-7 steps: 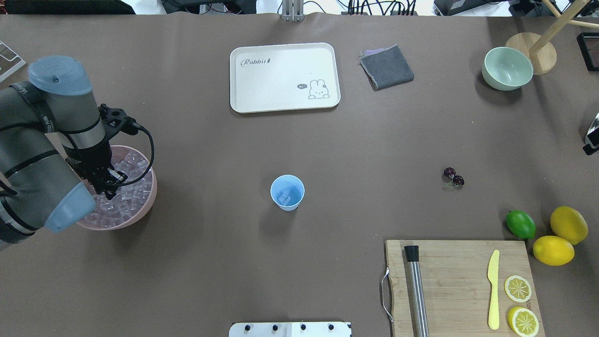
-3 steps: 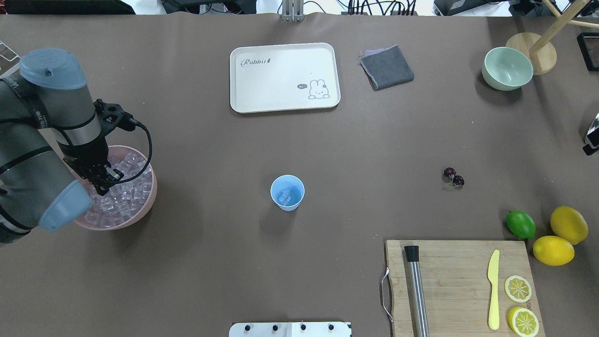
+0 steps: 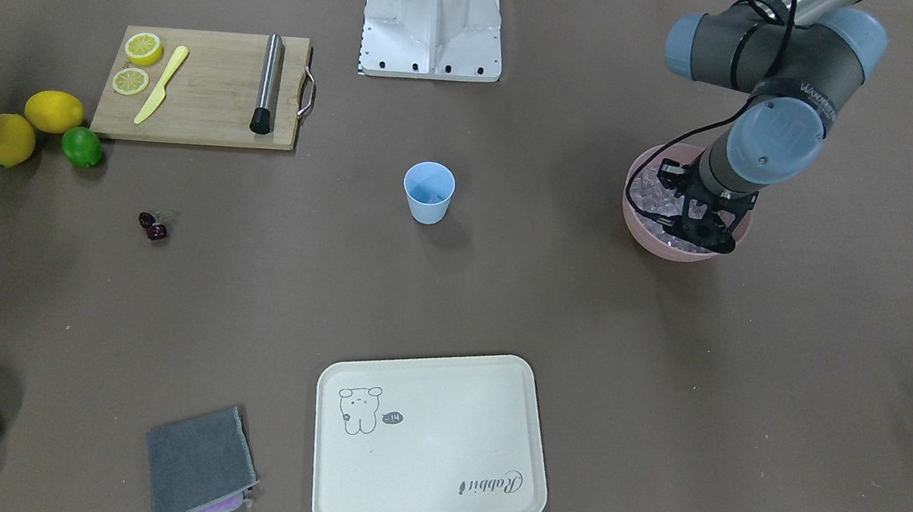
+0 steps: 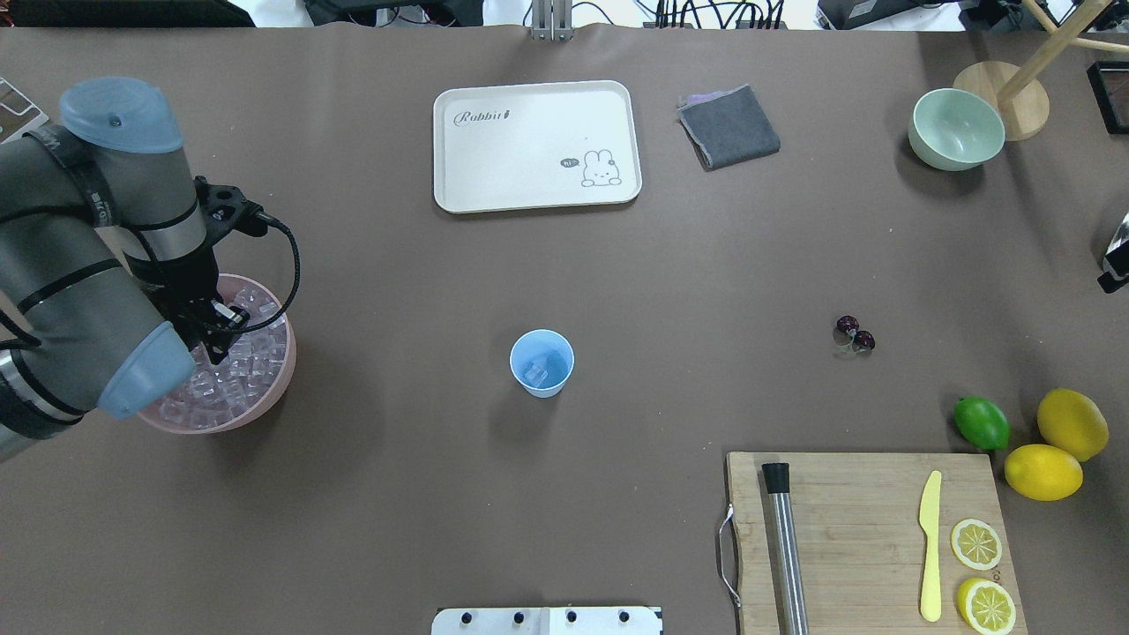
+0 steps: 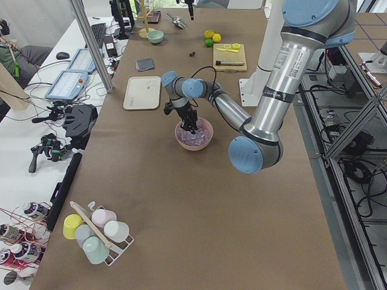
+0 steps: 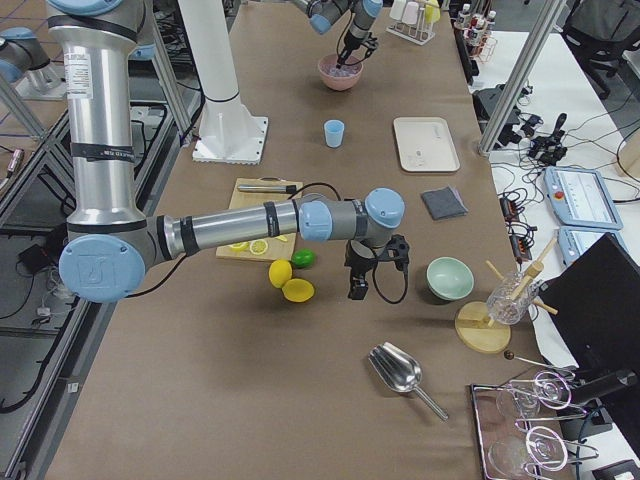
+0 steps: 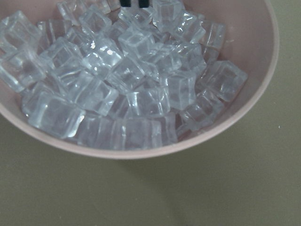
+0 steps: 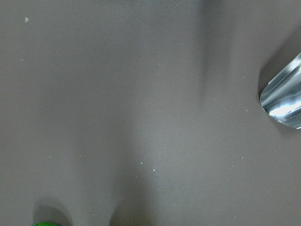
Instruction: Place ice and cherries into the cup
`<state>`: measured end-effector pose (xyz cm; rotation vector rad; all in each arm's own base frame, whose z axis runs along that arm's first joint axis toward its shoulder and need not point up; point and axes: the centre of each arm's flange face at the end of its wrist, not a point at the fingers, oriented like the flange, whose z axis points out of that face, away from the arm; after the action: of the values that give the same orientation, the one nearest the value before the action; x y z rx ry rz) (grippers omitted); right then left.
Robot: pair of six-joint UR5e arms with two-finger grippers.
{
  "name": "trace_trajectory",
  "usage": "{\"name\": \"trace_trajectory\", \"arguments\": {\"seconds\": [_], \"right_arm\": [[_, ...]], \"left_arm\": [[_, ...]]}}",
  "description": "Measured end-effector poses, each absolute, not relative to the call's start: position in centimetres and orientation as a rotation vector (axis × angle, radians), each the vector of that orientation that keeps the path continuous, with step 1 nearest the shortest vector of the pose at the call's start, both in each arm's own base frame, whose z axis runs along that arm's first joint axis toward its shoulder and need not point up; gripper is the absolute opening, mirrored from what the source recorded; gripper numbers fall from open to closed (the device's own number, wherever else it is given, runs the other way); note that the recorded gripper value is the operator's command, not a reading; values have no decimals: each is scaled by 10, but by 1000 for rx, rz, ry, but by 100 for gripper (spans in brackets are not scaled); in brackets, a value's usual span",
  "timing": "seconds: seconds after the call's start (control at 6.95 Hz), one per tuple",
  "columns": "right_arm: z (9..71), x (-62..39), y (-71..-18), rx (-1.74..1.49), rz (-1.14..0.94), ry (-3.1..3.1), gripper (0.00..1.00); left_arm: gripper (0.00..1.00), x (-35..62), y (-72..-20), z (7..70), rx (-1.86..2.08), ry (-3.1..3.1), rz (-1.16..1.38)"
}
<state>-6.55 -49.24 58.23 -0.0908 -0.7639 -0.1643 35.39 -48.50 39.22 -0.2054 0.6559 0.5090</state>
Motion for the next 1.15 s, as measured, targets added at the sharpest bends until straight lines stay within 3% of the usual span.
{"name": "trace_trajectory", "arguments": {"seconds": [0.58,0.72,1.15], "right_arm": [[584,-67,-493,-97,-164,-764,100],[584,-68,-493,-97,-164,-764,100],[584,-68,-493,-97,-164,-764,100]], "left_arm": [[89,376,-508,382,-198,659,502],[85,380,-512,390,-189,664,502],[44,382,-515,397,-178,672,503]]}}
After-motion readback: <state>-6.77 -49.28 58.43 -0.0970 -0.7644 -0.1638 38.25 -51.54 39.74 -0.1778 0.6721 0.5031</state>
